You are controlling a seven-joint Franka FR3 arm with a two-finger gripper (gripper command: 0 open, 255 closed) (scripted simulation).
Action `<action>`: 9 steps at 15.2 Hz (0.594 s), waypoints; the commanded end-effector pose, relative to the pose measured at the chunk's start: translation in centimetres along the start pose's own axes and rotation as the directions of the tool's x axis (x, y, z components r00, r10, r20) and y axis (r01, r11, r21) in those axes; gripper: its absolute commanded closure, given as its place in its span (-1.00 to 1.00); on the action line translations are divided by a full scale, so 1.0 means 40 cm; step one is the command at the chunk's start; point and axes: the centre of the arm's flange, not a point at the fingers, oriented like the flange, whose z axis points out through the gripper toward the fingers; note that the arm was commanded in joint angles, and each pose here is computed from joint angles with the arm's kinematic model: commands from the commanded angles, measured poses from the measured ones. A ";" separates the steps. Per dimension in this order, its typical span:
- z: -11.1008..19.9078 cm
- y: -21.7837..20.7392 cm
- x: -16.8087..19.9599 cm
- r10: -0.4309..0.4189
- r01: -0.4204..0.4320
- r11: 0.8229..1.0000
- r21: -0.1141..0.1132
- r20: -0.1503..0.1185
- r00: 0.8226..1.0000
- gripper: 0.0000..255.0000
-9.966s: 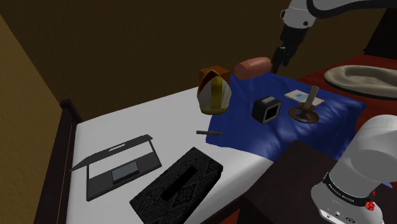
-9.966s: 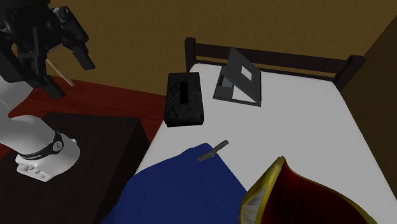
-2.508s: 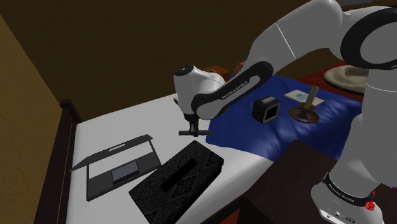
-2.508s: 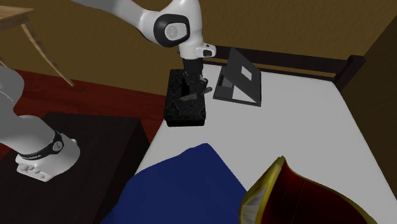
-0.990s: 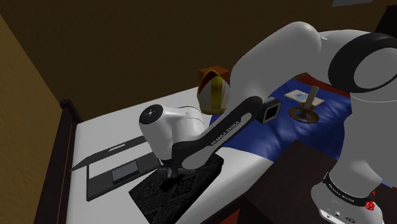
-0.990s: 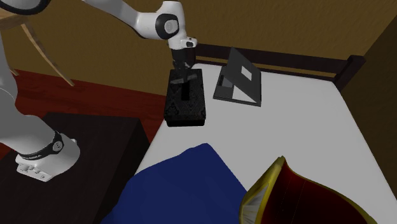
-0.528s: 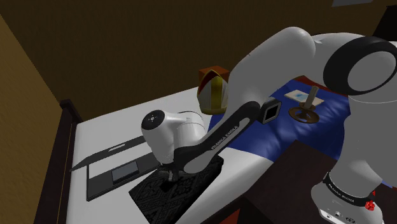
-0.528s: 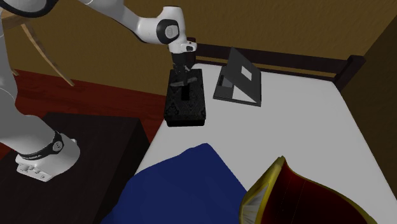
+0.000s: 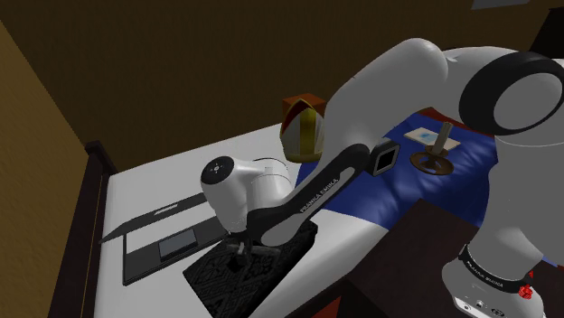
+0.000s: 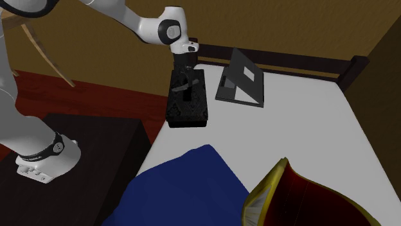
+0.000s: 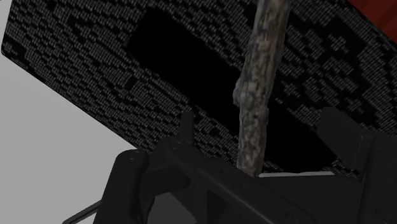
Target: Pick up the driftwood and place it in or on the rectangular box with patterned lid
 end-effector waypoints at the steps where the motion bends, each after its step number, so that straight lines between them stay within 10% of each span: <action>1: 0.000 0.000 0.000 0.000 0.000 1.000 0.000 0.000 1.000 -1.00; 9: -0.125 0.000 0.000 0.000 0.000 1.000 0.000 0.000 1.000 -1.00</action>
